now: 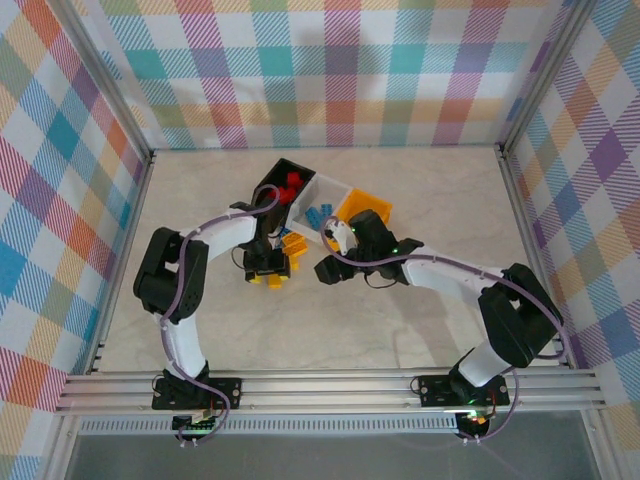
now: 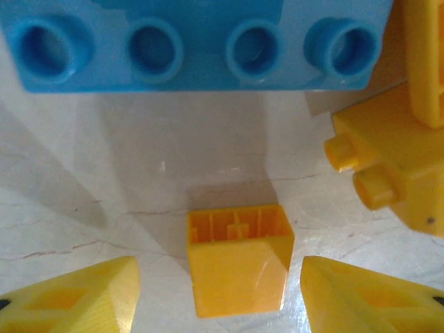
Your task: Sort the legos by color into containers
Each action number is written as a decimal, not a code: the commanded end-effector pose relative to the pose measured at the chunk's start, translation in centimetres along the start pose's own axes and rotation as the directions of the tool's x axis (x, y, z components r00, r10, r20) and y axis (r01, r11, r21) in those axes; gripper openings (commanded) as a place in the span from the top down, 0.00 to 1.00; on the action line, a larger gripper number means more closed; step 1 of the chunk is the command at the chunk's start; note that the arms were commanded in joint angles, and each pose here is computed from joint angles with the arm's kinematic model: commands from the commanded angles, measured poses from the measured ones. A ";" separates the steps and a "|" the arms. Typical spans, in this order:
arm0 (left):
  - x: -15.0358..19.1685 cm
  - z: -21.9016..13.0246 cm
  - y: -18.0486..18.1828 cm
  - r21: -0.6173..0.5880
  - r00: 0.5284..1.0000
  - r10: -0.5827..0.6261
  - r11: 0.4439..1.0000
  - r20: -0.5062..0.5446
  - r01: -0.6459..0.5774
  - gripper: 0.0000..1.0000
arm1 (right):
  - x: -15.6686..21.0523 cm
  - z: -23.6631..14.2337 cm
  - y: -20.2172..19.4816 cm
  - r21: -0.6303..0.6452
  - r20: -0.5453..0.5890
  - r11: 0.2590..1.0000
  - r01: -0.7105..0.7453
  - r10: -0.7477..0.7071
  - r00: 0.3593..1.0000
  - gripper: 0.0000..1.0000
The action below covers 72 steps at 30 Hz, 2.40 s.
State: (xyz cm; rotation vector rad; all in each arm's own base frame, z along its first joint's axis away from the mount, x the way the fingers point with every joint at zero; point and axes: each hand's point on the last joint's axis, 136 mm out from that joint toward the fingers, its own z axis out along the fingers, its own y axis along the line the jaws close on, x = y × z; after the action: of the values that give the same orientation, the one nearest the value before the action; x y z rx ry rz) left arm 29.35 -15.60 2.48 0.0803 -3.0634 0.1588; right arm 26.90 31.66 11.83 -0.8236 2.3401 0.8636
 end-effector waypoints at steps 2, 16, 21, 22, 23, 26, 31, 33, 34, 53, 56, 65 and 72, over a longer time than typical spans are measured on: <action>-0.5 0.4 -0.8 -0.025 1.000 0.015 1.000 0.011 -0.015 0.43 | 0.1 -0.9 -0.2 0.007 0.015 1.000 -0.016 0.016 1.000 0.37; -0.2 -1.3 -1.1 -0.041 1.000 0.016 0.999 0.006 -0.016 0.73 | -0.4 -2.1 -1.8 0.051 0.064 0.998 -0.048 0.044 0.997 0.37; -1.2 -5.8 -3.3 0.055 0.997 0.009 0.998 0.076 -0.013 0.73 | -2.3 -6.7 -4.3 0.102 0.214 0.979 -0.174 0.149 0.965 0.37; -1.6 -6.8 -4.0 0.088 0.995 0.005 0.996 0.097 -0.014 0.72 | -2.4 -7.4 -4.6 0.107 0.237 0.975 -0.194 0.164 0.957 0.37; -2.2 -7.9 -5.0 0.127 0.993 -0.003 0.992 0.118 -0.012 0.72 | -2.5 -8.2 -4.9 0.113 0.263 0.970 -0.215 0.180 0.948 0.37; -4.5 -10.6 -7.8 0.224 0.984 -0.015 0.974 0.178 -0.025 0.72 | -2.3 -10.1 -5.6 0.133 0.315 0.955 -0.265 0.213 0.925 0.37; -8.5 -12.6 -13.6 0.341 0.969 -0.007 0.936 0.248 -0.081 0.72 | -1.7 -11.8 -6.2 0.163 0.350 0.938 -0.305 0.234 0.907 0.35; -10.0 -12.9 -16.4 0.375 0.965 0.010 0.920 0.264 -0.112 0.72 | -1.5 -12.3 -6.2 0.171 0.353 0.937 -0.306 0.232 0.907 0.35; -10.6 -12.7 -17.5 0.381 0.962 0.020 0.916 0.271 -0.126 0.72 | -1.6 -12.5 -6.2 0.173 0.355 0.936 -0.305 0.229 0.906 0.35; -14.0 -9.3 -25.7 0.500 0.971 0.021 0.854 0.239 -0.142 0.36 | -0.9 -13.0 -6.0 0.190 0.337 0.933 -0.305 0.229 0.913 0.35; -13.4 -10.9 -25.6 0.503 0.966 0.034 0.849 0.256 -0.163 0.31 | -1.4 -12.4 -5.9 0.176 0.321 0.939 -0.297 0.230 0.919 0.35; -10.9 -19.4 -18.3 0.289 0.893 0.093 0.927 0.439 -0.239 0.27 | -2.6 -6.2 -2.8 0.185 0.077 0.976 -0.113 0.100 0.992 0.36; -6.6 -19.1 -5.1 0.260 0.904 -0.095 0.965 0.416 -0.018 0.26 | -3.1 2.7 2.8 0.096 -0.139 0.995 0.004 0.009 0.990 0.36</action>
State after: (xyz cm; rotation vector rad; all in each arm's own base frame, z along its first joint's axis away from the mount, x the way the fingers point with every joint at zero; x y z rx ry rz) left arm 38.69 -23.23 23.11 0.0869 -3.4301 0.7557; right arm 29.29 34.08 14.86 -0.7389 2.4229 0.7205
